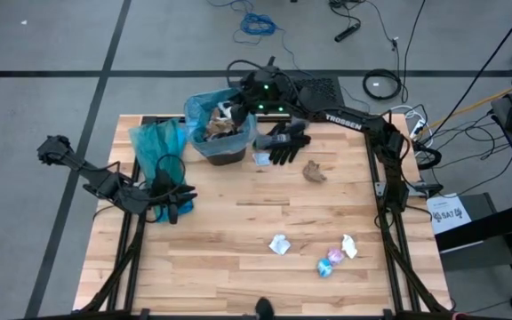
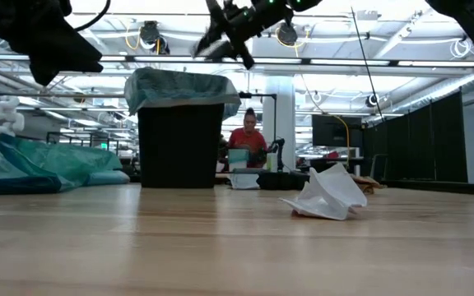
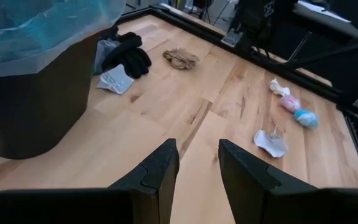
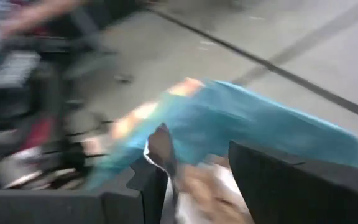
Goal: Place trash/remove bag and relplace
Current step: Put the white cardboard into the trash bin
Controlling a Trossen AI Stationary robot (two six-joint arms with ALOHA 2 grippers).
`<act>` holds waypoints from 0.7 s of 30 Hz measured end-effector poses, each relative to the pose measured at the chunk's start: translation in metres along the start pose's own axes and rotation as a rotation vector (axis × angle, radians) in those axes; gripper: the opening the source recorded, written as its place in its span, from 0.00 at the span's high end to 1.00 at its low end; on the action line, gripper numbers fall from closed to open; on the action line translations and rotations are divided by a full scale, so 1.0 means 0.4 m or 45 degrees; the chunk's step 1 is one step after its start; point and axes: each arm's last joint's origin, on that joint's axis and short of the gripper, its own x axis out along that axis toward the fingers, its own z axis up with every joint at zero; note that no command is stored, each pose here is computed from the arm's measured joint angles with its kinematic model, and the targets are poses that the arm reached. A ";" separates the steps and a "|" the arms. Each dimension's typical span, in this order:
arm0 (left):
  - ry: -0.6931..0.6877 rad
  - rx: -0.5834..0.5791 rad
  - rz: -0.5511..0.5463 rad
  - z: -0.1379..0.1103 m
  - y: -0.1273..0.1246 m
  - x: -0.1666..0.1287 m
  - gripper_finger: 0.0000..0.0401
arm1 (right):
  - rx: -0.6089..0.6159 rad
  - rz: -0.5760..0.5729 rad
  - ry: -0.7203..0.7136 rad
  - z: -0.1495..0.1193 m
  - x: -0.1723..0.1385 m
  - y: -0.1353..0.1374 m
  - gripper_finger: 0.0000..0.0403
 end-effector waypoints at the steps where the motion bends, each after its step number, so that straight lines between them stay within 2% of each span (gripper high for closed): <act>1: -0.003 -0.003 -0.002 0.001 -0.001 0.000 0.70 | 0.029 -0.058 0.006 -0.004 0.000 -0.005 0.60; 2: -0.007 -0.008 -0.006 0.002 -0.002 0.000 0.70 | 0.045 -0.064 0.013 -0.006 0.002 -0.007 0.60; 6: -0.073 -0.033 0.028 0.010 -0.003 0.000 0.70 | 0.058 0.183 0.068 -0.002 0.008 -0.007 0.60; 7: -0.098 -0.039 0.049 0.012 -0.002 0.000 0.70 | 0.068 0.197 0.084 -0.004 0.009 -0.010 0.60; 10: -0.154 -0.050 0.122 0.018 0.003 0.001 0.70 | 0.100 0.146 0.079 -0.009 0.014 -0.010 0.60; 12: -0.165 -0.057 0.143 0.020 0.007 0.004 0.70 | 0.081 0.169 0.072 -0.007 0.013 -0.007 0.60; 14: -0.190 -0.086 0.144 0.027 0.006 0.005 0.70 | 0.033 0.133 0.075 -0.010 0.013 -0.008 0.60; 17: -0.245 -0.149 0.133 0.041 0.004 0.008 0.70 | 0.125 0.072 0.083 -0.014 0.013 -0.010 0.60; 19: -0.280 -0.181 0.133 0.051 0.004 0.010 0.70 | 0.100 0.067 0.075 -0.011 0.012 -0.015 0.60; 21: -0.321 -0.178 0.135 0.062 0.003 0.011 0.70 | 0.096 -0.008 0.057 -0.011 0.012 -0.022 0.60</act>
